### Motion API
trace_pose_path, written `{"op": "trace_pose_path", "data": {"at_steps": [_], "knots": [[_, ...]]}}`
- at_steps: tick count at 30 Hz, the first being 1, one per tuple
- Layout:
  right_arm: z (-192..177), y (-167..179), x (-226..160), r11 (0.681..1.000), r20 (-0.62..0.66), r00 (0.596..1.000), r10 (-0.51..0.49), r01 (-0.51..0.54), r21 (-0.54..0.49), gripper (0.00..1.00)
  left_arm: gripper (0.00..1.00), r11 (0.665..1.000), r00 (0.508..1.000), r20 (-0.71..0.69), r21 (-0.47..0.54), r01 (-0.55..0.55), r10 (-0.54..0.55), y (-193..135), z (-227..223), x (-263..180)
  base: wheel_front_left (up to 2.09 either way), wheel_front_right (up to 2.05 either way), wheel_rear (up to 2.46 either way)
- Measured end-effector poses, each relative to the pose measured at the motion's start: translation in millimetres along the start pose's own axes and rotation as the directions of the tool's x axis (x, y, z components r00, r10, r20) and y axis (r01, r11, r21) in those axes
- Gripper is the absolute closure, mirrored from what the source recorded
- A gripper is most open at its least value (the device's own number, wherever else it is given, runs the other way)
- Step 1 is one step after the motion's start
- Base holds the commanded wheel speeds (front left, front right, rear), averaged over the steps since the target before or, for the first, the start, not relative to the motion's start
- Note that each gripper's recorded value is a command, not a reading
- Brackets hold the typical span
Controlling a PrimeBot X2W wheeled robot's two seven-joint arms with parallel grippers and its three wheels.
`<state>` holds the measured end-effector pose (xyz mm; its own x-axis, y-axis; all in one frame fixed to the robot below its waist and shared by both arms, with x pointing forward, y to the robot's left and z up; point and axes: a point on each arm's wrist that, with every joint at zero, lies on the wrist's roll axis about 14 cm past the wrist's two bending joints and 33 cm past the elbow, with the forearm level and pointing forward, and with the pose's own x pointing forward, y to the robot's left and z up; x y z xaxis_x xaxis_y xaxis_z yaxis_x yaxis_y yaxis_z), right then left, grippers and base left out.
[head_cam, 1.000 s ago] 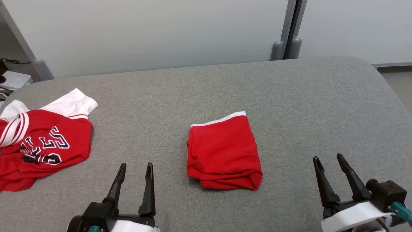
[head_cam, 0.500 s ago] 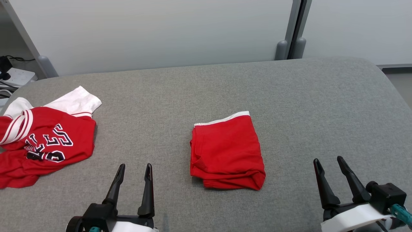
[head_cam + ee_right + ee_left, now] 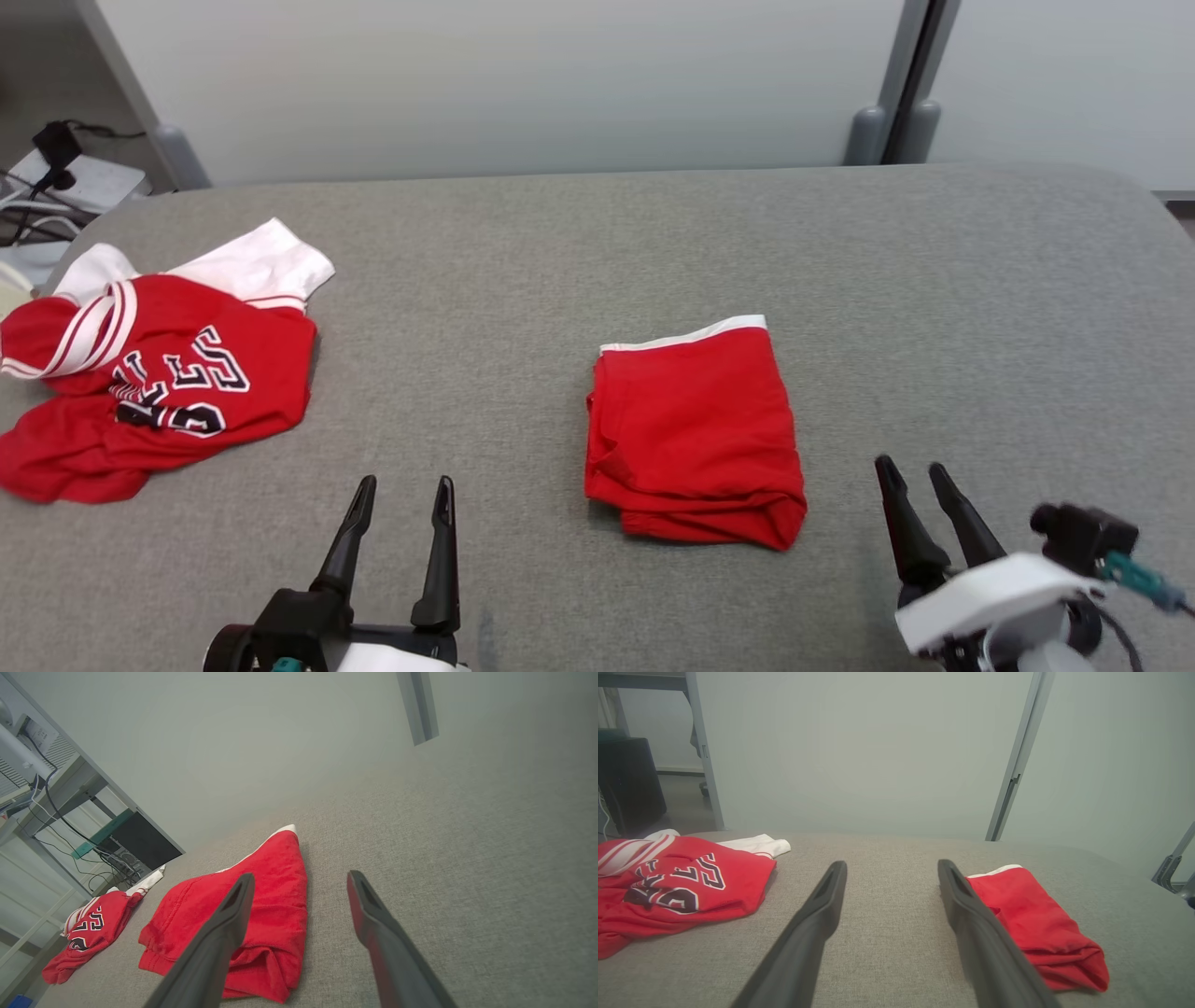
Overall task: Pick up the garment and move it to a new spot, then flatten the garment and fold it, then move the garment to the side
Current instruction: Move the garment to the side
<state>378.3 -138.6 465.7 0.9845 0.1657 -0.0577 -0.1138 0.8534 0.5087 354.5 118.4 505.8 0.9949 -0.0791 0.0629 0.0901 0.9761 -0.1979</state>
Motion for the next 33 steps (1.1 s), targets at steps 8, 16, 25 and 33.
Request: {"op": "trace_pose_path", "data": {"at_steps": [8,16,25,33], "knots": [[-13.8,8.4,52.6,0.99,-0.188,0.98,0.06,-0.035,0.135,0.0,0.0,0.999,0.999,-0.01,-0.001,-0.043,0.043,11.4,-2.8,-1.4,0.0,0.0,0.0],[-30.2,-3.0,87.3,0.991,-0.326,0.944,0.054,-0.01,0.137,0.0,0.0,0.995,0.995,-0.023,-0.001,-0.096,0.096,26.5,-6.5,0.7,0.0,0.0,0.0],[-68.5,-4.5,114.0,0.992,-0.467,0.883,0.058,0.002,0.127,0.0,0.0,0.99,0.989,-0.039,-0.009,-0.141,0.14,39.2,-11.2,8.4,0.0,0.0,0.0],[-89.2,10.5,123.2,0.989,-0.528,0.843,0.101,-0.029,0.145,1.0,0.0,0.985,0.983,-0.049,0.002,-0.175,0.175,48.8,-14.1,7.8,0.0,0.0,0.0]]}}
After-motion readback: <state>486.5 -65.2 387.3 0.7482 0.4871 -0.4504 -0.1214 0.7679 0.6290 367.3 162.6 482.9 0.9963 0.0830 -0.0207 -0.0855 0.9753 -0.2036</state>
